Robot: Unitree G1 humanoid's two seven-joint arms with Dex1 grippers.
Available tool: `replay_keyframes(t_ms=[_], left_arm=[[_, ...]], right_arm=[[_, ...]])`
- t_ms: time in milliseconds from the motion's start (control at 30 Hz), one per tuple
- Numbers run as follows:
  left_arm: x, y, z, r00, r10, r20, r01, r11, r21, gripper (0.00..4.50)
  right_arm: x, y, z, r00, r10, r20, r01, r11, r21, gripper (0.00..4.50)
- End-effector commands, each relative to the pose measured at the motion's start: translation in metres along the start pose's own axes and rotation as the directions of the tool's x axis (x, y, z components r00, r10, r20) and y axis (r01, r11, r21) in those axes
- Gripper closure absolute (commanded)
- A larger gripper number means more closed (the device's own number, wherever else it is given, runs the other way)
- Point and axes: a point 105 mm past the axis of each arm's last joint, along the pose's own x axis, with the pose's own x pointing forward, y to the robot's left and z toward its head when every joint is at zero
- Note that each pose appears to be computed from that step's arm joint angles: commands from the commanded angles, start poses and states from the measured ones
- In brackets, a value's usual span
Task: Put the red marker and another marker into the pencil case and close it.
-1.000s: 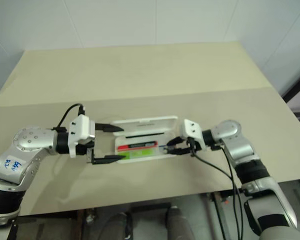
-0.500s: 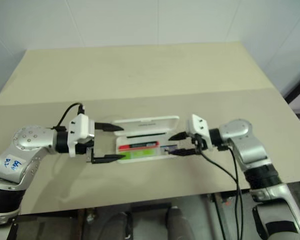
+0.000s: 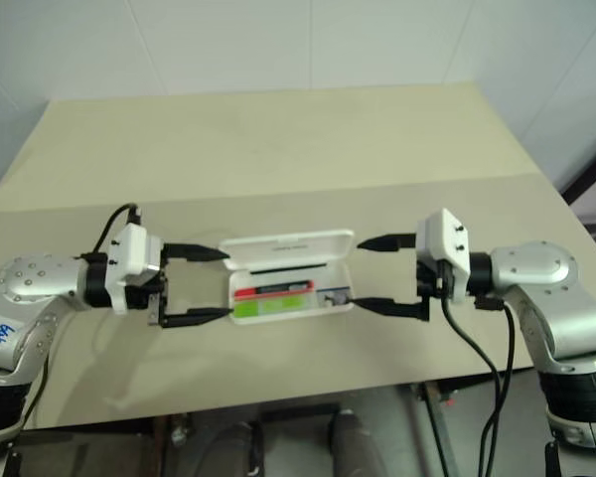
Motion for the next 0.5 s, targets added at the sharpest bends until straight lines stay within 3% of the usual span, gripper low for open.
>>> replay_keyframes(t_ms=[33, 267, 500], left_arm=[[-0.005, -0.001, 0.01, 1.0, 0.012, 0.029, -0.012, 1.0, 0.019, 0.0], [-0.014, 0.001, 0.014, 0.996, 0.065, 0.06, -0.065, 0.998, -0.007, 0.0], [-0.022, 0.0, 0.014, 0.995, 0.078, 0.058, -0.078, 0.997, -0.005, 2.32]], right_arm=[[-0.001, 0.001, 0.01, 0.998, -0.041, 0.049, 0.042, 0.999, -0.016, 0.03], [0.0, 0.004, 0.003, 0.998, -0.049, 0.034, 0.05, 0.999, -0.014, 0.03], [0.001, 0.001, 0.01, 0.995, -0.061, 0.073, 0.063, 0.997, -0.033, 0.0]])
